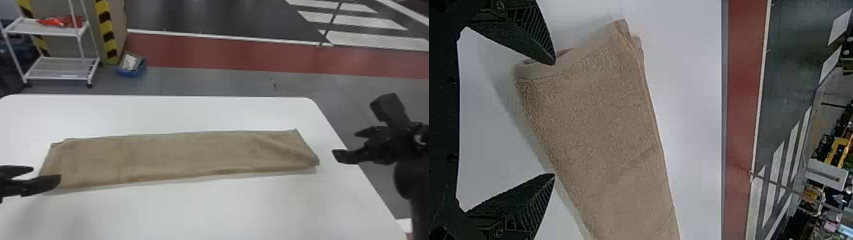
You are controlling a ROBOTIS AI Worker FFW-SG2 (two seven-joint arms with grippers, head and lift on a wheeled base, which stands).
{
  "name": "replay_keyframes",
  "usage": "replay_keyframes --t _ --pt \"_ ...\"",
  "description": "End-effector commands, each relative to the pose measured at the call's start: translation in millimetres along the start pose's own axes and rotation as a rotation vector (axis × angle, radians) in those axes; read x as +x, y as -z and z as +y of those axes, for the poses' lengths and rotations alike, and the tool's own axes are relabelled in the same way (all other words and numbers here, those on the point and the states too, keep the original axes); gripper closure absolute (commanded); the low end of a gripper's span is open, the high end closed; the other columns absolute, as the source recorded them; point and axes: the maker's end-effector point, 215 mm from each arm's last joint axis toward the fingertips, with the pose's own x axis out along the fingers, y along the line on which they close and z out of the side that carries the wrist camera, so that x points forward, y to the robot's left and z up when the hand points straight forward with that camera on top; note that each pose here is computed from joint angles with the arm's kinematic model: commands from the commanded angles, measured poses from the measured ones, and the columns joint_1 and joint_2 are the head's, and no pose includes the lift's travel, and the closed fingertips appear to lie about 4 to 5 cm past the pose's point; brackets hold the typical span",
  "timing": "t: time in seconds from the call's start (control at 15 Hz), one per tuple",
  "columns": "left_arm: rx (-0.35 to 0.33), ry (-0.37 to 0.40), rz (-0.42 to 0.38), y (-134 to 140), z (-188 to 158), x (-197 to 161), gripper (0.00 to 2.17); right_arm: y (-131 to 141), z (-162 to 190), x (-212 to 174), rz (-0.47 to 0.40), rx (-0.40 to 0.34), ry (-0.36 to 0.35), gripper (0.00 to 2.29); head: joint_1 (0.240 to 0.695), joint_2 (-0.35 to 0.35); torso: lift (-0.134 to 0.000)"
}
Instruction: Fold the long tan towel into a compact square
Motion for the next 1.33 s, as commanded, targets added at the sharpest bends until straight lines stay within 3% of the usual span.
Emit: replay_keyframes --t 0.0,0.33,0.53,0.8,0.87,1.07,1.13,1.27 --pt "-0.021 -0.017 -0.011 0.6 0.1 9.7 0.09 0.1 1.0 0.7 0.0 0.001 -0.002 0.07 0.695 -0.156 -0.124" --pt "-0.066 -0.104 -0.013 5.9 10.2 32.5 0.11 5.3 2.5 1.9 0.007 0.003 -0.006 0.07 0.695 -0.149 -0.124" --pt "-0.139 -0.091 0.025 17.1 10.2 41.7 0.15 5.3 2.5 1.9 0.007 0.003 -0.006 0.07 0.695 -0.151 -0.124" --pt "-0.142 -0.062 0.04 19.9 3.2 49.0 0.35 6.4 3.0 4.3 0.009 0.001 -0.007 0.06 0.695 -0.158 -0.124" --pt "-0.146 -0.043 0.04 19.4 -1.4 49.7 0.53 7.9 2.7 4.7 0.011 0.003 -0.006 0.07 0.695 -0.16 -0.124" --pt "-0.162 -0.004 0.015 13.9 -8.5 48.5 1.48 8.7 2.6 5.3 0.009 0.009 -0.009 0.07 0.695 -0.175 -0.124" --pt "-0.173 -0.003 -0.001 11.1 -7.9 46.1 1.7 8.7 1.7 4.8 0.007 0.009 -0.008 0.07 0.695 -0.178 -0.124" --pt "-0.19 -0.012 -0.062 -2.0 -4.4 31.8 1.71 12.7 2.2 6.4 0.013 0.016 -0.012 0.07 0.695 -0.179 -0.124"
